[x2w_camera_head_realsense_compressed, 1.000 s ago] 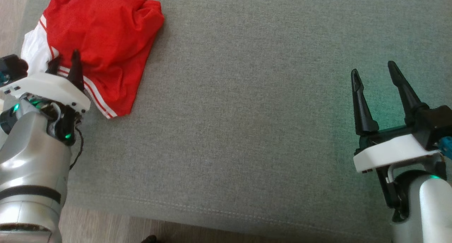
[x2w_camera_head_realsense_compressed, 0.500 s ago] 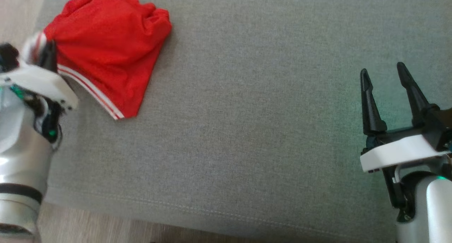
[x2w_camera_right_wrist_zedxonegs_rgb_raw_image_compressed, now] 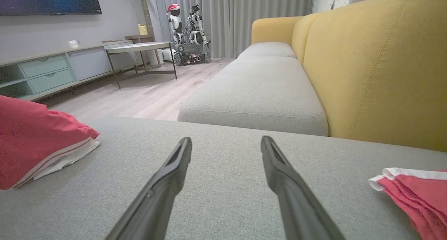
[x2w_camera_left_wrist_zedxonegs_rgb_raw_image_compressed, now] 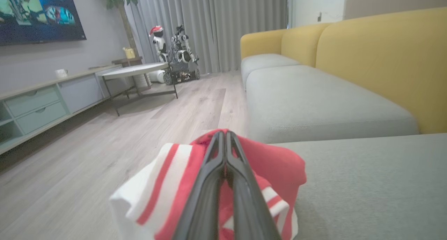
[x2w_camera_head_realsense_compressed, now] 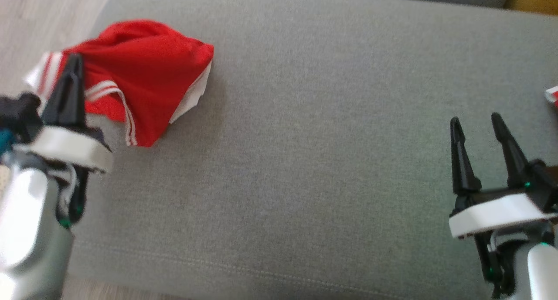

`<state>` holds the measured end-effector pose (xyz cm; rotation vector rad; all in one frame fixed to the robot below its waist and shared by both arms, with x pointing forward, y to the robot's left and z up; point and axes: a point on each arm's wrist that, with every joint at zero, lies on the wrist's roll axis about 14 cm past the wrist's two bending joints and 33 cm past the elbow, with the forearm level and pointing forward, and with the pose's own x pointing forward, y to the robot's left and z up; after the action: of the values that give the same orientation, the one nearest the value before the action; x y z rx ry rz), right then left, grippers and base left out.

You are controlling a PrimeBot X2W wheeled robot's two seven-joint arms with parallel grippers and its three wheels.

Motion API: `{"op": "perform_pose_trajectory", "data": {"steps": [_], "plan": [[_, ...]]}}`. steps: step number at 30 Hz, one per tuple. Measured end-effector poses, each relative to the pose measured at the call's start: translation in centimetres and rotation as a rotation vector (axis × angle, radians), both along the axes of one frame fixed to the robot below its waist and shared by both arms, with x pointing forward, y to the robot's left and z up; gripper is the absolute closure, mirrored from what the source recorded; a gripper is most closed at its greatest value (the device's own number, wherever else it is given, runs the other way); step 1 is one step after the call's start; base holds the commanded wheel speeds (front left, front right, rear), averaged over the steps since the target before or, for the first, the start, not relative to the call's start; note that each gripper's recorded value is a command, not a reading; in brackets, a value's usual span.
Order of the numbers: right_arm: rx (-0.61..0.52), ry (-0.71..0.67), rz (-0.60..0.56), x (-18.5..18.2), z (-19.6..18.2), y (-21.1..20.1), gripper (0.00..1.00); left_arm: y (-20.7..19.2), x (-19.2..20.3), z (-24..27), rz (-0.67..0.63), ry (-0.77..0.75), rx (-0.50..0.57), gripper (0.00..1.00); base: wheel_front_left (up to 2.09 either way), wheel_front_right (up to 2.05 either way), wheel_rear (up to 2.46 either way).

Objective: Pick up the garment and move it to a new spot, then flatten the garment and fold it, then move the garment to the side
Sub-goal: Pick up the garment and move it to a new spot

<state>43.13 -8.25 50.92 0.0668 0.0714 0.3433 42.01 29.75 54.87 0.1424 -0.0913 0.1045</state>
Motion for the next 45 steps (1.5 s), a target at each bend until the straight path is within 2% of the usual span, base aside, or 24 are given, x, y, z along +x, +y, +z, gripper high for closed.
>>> {"op": "perform_pose_trajectory", "data": {"steps": [5,13,21,26,31,34,41,42,43,45], "plan": [[0.000,-0.003,-0.014,-1.4,0.5,-0.7,0.00,-3.0,-2.4,2.9,-0.069,-0.099,0.003,1.00,0.00,0.00,0.00],[0.021,-0.009,-0.071,-2.2,0.7,-2.7,0.00,-9.7,-2.8,4.3,-0.262,-0.113,-0.006,1.00,0.00,0.00,0.00],[0.051,-0.008,-0.158,-3.1,0.4,-5.7,0.00,-20.7,-1.3,2.1,-0.583,-0.038,-0.084,1.00,0.00,0.00,0.00],[0.073,-0.015,-0.227,-3.6,0.1,-7.9,0.00,-28.8,-0.1,2.6,-0.819,-0.052,-0.132,1.00,0.00,0.00,0.00],[0.086,-0.009,-0.311,-4.2,-0.6,-10.5,0.00,-34.5,0.7,3.0,-0.979,-0.072,-0.169,1.00,0.00,0.00,0.00],[0.078,0.006,-0.354,-4.7,-1.3,-11.8,0.00,-37.1,0.9,1.7,-1.049,-0.036,-0.176,1.00,0.00,0.00,0.00],[0.069,0.048,-0.406,-4.6,-3.3,-13.3,0.00,-40.1,0.2,-5.7,-1.139,0.198,-0.200,1.00,0.00,0.00,0.00],[0.066,0.052,-0.409,-4.5,-3.4,-13.4,0.00,-40.2,0.1,-6.4,-1.141,0.223,-0.208,0.58,0.00,0.00,0.00],[0.065,0.054,-0.409,-4.5,-3.5,-13.4,0.00,-40.4,-0.1,-7.0,-1.146,0.238,-0.207,0.00,0.00,0.00,0.00],[0.065,0.062,-0.405,-4.4,-3.8,-13.3,0.00,-40.5,-0.6,-7.2,-1.160,0.246,-0.215,0.00,0.00,0.00,0.00]]}}
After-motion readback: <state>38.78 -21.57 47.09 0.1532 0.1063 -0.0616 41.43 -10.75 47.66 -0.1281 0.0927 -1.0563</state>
